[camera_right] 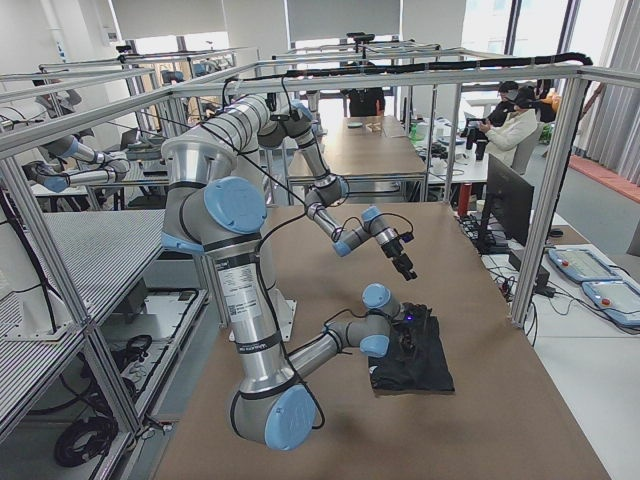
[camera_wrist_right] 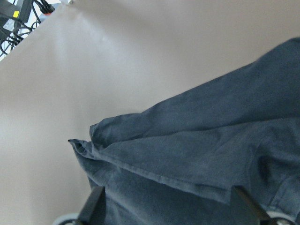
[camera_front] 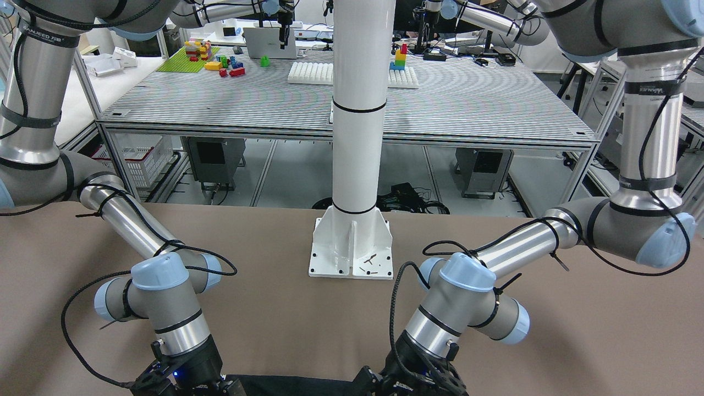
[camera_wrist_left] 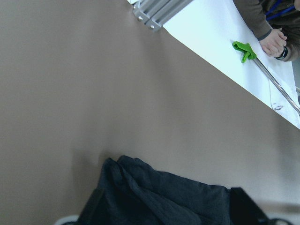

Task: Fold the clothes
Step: 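Open both grippers and raise the left arm away from the shirt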

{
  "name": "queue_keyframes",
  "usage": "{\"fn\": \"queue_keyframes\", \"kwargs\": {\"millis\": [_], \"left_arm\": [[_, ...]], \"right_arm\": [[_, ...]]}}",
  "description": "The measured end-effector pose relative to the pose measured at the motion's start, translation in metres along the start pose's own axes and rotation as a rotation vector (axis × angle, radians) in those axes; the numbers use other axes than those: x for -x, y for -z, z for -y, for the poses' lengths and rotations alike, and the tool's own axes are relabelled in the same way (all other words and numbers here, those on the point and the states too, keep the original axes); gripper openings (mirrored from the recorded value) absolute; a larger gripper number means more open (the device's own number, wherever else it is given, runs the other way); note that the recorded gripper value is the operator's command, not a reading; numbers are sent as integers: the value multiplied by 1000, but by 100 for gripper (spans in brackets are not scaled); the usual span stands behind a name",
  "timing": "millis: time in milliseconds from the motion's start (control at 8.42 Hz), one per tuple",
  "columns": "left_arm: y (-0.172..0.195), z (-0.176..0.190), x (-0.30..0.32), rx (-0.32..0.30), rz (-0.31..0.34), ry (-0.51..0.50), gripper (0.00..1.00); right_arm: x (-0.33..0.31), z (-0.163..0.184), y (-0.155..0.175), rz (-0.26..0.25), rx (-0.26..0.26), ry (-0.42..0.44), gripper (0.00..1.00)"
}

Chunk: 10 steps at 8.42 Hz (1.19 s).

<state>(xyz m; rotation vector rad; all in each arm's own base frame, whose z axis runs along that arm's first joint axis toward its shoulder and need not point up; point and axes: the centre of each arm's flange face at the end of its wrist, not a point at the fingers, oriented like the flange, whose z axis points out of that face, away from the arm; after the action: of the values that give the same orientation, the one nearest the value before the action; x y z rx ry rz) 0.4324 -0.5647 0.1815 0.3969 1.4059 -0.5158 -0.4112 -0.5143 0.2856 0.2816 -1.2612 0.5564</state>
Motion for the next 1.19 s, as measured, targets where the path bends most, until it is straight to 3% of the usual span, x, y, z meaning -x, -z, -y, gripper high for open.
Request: {"fn": "queue_keyframes", "kwargs": {"millis": [238,475,713,1188], "left_arm": [[14,56,17,8,33,-18,94],[28,92,47,7,72,-58,94],[35,102,60,9,87,-71,94],[37,103,82,11,110,-68,94]], "right_arm": [[31,-27,-3,-89,59,38,94],[50,-58,-19,-202,84,166,94],[49,-81,-45,-295,102,269,94],[49,-94,-112,-411,98,380,94]]}}
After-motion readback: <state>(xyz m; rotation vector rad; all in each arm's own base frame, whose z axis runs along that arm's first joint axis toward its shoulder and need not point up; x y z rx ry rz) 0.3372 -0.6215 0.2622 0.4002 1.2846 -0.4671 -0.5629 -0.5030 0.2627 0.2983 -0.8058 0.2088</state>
